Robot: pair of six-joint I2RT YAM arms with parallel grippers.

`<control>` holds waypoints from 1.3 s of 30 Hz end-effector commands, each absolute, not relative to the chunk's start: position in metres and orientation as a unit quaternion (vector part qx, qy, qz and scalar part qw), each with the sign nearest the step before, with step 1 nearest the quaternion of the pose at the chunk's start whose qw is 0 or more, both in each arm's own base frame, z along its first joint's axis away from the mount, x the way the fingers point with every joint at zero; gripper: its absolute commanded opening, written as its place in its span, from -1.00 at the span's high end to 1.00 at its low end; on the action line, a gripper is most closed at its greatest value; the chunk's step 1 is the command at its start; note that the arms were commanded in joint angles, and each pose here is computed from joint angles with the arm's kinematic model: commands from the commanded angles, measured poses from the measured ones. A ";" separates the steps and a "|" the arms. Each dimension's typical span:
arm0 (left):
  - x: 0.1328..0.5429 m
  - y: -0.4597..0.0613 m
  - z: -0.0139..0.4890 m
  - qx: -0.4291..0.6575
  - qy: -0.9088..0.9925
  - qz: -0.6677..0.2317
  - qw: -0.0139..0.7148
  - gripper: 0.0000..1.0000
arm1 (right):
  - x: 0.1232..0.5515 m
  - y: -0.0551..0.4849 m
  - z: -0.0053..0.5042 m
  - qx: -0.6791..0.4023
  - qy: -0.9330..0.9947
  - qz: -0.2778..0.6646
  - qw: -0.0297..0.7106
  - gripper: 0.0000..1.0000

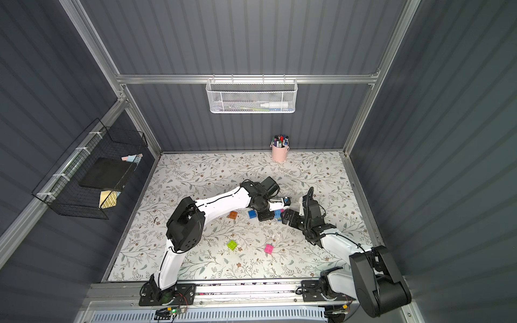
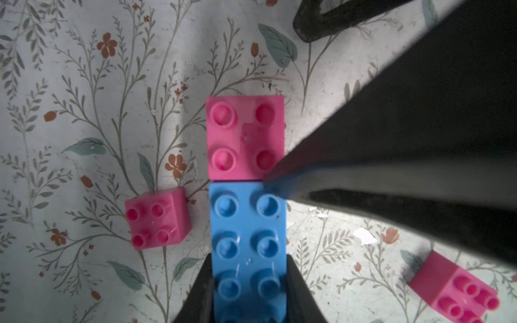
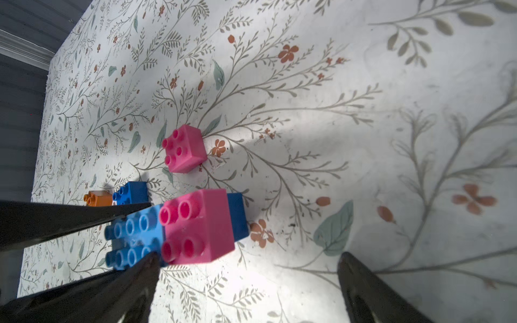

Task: Assemble the number 4 with lego
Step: Assemble the lego brick with the lego brick.

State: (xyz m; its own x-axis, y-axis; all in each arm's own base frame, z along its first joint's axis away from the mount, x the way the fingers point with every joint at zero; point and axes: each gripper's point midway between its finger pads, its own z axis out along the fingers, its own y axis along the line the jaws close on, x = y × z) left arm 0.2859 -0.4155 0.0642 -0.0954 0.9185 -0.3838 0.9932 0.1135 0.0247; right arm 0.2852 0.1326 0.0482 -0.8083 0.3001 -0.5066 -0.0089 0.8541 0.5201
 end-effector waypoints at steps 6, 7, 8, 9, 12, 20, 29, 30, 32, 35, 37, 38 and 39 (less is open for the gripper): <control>0.267 -0.414 0.049 0.677 0.717 -0.127 0.111 1.00 | 0.292 0.130 0.039 0.093 0.924 0.242 0.283 -0.97; 0.266 -0.415 0.050 0.678 0.716 -0.128 0.111 1.00 | 0.291 0.130 0.037 0.094 0.925 0.240 0.278 -0.95; 0.267 -0.415 0.050 0.678 0.716 -0.127 0.111 1.00 | 0.291 0.130 0.036 0.095 0.927 0.238 0.274 -0.95; 0.267 -0.415 0.051 0.678 0.715 -0.127 0.111 1.00 | 0.291 0.129 0.035 0.097 0.928 0.235 0.271 -0.94; 0.267 -0.415 0.052 0.680 0.714 -0.125 0.111 1.00 | 0.288 0.127 0.032 0.106 0.932 0.226 0.264 -0.93; 0.266 -0.413 0.047 0.683 0.713 -0.124 0.104 1.00 | 0.286 0.126 0.032 0.109 0.935 0.220 0.257 -0.97; 0.260 -0.412 0.049 0.692 0.703 -0.134 0.098 1.00 | 0.282 0.130 0.066 0.091 0.938 0.226 0.248 -0.97; 0.259 -0.413 0.050 0.694 0.700 -0.138 0.097 1.00 | 0.278 0.130 0.067 0.091 0.941 0.226 0.236 -0.97; 0.257 -0.410 0.051 0.696 0.699 -0.136 0.096 1.00 | 0.271 0.129 0.069 0.097 0.942 0.227 0.227 -0.97; 0.255 -0.408 0.052 0.698 0.696 -0.136 0.095 0.99 | 0.257 0.125 0.069 0.104 0.945 0.224 0.214 -0.97; 0.255 -0.406 0.052 0.699 0.697 -0.133 0.095 0.99 | 0.247 0.122 0.069 0.105 0.947 0.221 0.206 -0.97; 0.255 -0.405 0.051 0.700 0.696 -0.129 0.096 0.99 | 0.243 0.120 0.070 0.105 0.948 0.220 0.204 -0.97; 0.256 -0.404 0.052 0.699 0.697 -0.128 0.097 0.98 | 0.239 0.119 0.070 0.105 0.949 0.219 0.203 -0.97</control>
State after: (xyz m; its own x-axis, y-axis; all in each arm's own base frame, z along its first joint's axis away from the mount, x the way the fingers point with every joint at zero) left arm 0.2755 -0.4156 0.0626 -0.0303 0.9305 -0.3651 0.9993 0.0367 0.0104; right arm 0.2549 0.1236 0.0717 -0.8783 0.2839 -0.3848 0.0778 0.8789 0.4707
